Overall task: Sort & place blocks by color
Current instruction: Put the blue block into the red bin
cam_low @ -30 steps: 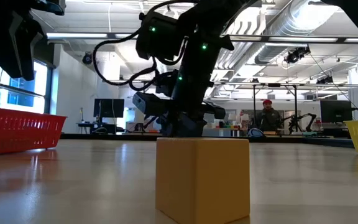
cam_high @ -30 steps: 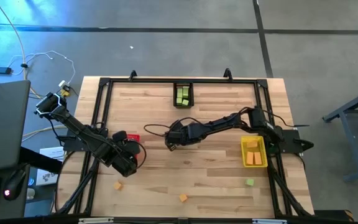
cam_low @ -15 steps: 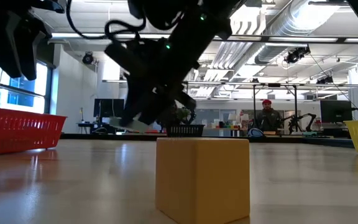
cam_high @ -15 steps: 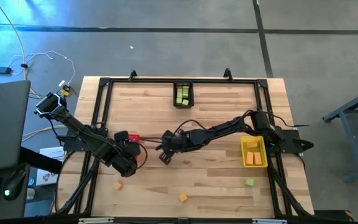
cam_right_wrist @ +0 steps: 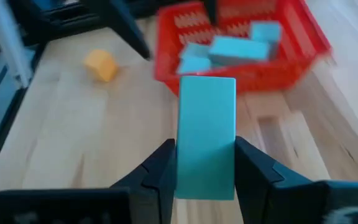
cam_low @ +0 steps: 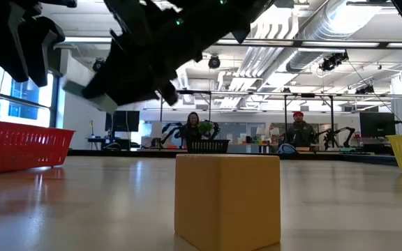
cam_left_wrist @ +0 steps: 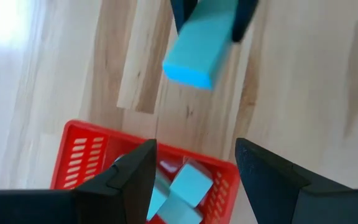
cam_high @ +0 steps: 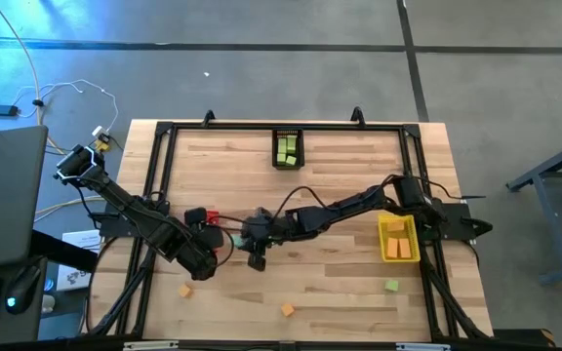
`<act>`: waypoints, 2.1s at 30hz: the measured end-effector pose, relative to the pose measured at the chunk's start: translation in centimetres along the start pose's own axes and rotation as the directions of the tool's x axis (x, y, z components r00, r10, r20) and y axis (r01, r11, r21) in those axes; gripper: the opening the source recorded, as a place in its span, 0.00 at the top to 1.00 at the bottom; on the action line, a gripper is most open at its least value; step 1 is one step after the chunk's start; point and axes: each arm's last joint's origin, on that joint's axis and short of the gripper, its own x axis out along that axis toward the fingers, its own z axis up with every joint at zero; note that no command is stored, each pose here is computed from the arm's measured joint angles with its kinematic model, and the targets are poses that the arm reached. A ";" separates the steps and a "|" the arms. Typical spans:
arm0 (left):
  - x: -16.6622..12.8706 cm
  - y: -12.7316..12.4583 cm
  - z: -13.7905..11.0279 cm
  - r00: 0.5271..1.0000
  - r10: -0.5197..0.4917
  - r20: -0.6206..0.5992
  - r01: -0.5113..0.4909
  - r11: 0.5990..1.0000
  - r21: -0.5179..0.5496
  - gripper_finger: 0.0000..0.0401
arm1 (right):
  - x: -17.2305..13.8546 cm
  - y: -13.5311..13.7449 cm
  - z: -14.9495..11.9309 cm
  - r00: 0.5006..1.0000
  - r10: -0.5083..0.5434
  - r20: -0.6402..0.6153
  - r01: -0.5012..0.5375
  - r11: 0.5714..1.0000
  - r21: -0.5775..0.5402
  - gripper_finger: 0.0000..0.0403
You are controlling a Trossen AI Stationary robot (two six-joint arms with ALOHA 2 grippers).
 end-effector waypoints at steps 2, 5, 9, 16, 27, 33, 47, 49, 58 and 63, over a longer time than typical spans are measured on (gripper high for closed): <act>0.0 -0.1 0.1 1.000 -0.014 0.014 0.014 1.000 0.006 0.49 | 0.0 0.5 0.0 1.000 0.014 0.016 -0.013 0.998 -0.057 0.74; 0.0 -0.3 0.3 0.999 -0.026 0.027 0.025 1.000 0.010 0.49 | -0.1 1.2 0.1 0.999 0.031 0.038 -0.026 0.992 -0.122 0.74; 0.0 -0.4 0.5 0.998 -0.044 0.047 0.045 0.999 0.000 0.49 | -0.1 1.7 0.2 0.997 0.025 0.067 -0.012 0.982 -0.191 0.74; -0.1 -1.0 1.0 0.991 -0.102 0.091 0.103 0.994 -0.016 0.49 | -0.2 2.5 0.4 0.992 0.051 0.113 -0.015 0.954 -0.300 0.74; -0.3 -1.7 1.7 0.970 -0.200 0.136 0.200 0.980 0.013 0.50 | -0.4 4.0 0.2 0.987 0.087 0.134 -0.026 0.915 -0.403 0.74; -0.3 -1.7 1.7 0.970 -0.201 0.139 0.202 0.979 0.012 0.57 | -0.4 4.0 0.2 0.987 0.087 0.134 -0.026 0.915 -0.403 0.74; -0.3 -1.7 1.7 0.971 -0.196 0.138 0.187 0.980 0.073 0.73 | -0.5 4.0 0.2 0.989 0.081 0.121 -0.032 0.932 -0.360 0.67; -0.3 -1.7 1.7 0.971 -0.197 0.139 0.188 0.979 0.075 0.71 | -0.5 4.0 0.2 0.990 0.082 0.118 -0.037 0.937 -0.347 0.66; -0.3 -1.6 1.6 0.973 -0.190 0.132 0.177 0.979 0.106 0.73 | -0.4 3.8 0.2 0.991 0.065 0.117 -0.022 0.941 -0.337 0.60; -0.2 -1.4 1.3 0.981 -0.167 0.098 0.156 0.981 0.113 0.73 | -0.5 3.8 0.2 0.991 0.051 0.123 -0.009 0.946 -0.324 0.54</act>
